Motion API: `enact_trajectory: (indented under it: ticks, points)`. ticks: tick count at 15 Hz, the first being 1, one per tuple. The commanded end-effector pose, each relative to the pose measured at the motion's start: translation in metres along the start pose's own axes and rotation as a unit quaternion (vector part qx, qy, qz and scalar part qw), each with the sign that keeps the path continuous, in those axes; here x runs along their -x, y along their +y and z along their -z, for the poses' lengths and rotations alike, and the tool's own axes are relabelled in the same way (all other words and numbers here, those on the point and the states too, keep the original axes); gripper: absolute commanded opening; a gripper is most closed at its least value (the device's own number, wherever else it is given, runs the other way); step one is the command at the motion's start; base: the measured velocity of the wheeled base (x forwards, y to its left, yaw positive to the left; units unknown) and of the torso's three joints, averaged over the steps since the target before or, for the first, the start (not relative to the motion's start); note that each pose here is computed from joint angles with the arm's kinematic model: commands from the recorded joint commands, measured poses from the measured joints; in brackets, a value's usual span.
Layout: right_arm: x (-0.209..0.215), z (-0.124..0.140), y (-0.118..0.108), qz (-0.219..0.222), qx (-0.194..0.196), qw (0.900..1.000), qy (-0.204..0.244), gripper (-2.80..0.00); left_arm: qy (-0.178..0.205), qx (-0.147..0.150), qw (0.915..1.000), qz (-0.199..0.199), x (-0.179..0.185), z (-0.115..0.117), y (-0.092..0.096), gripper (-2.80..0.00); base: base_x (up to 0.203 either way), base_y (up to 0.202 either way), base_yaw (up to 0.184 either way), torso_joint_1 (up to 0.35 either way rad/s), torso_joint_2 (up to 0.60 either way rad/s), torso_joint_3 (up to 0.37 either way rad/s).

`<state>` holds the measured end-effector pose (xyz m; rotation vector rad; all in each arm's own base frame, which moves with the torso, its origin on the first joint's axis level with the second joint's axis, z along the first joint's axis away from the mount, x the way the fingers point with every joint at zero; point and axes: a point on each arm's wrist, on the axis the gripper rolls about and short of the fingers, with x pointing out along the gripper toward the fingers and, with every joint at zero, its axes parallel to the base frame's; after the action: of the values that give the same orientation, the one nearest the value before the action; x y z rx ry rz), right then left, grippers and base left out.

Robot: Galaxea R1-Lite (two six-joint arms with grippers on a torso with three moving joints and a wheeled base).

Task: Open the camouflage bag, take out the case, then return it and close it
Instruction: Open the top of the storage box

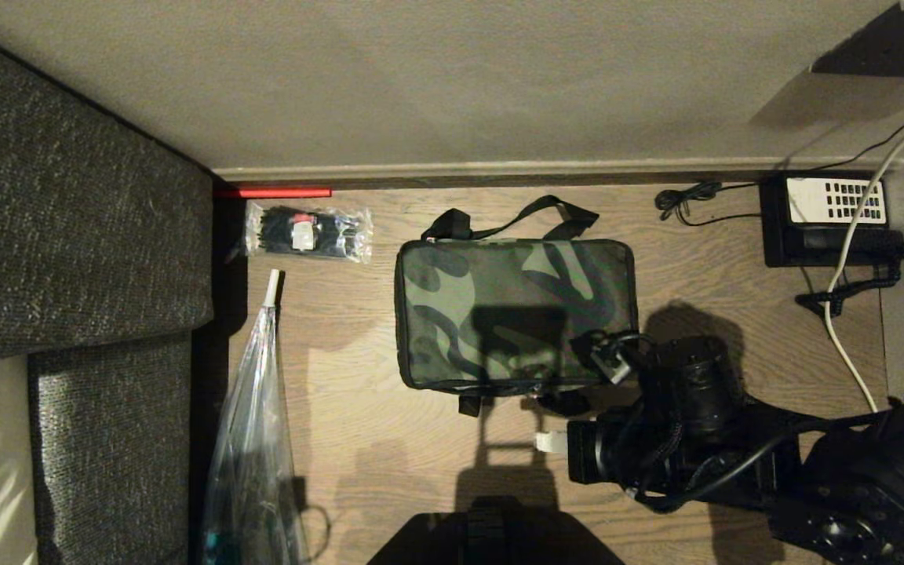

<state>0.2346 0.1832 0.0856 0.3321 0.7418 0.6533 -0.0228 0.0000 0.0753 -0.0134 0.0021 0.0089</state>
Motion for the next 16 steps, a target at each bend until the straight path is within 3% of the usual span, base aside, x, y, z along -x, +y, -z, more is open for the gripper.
enact_trajectory:
  ticks: [1,8,11,13,16]
  points:
    - [-0.014,0.010,0.003,-0.006,-0.001,1.000,0.014,0.00,0.000,0.000,1.0000,0.000,0.000,0.000,0.000,-2.80,0.000,0.000,0.000,0.000,0.00,0.000]
    - [-0.031,0.016,0.005,-0.011,0.000,1.000,0.010,0.00,0.000,-0.001,1.0000,-0.001,0.000,0.001,0.000,-2.80,0.000,0.000,0.000,0.000,0.00,0.000]
    - [-0.052,0.013,-0.021,0.028,0.111,0.993,-0.021,0.00,0.000,-0.001,1.0000,-0.001,0.000,0.001,0.000,-2.80,0.000,0.000,0.000,0.000,0.00,0.000]
    - [-0.053,0.012,-0.022,0.031,0.114,0.993,-0.026,0.00,0.000,-0.001,1.0000,0.000,0.000,0.001,0.000,-2.80,0.000,0.000,0.000,0.000,0.00,0.000]
    - [-0.063,-0.009,-0.043,0.051,0.154,0.982,-0.094,0.00,0.000,0.000,1.0000,0.000,0.000,0.001,0.000,-2.80,0.000,0.000,0.000,0.000,0.00,0.000]
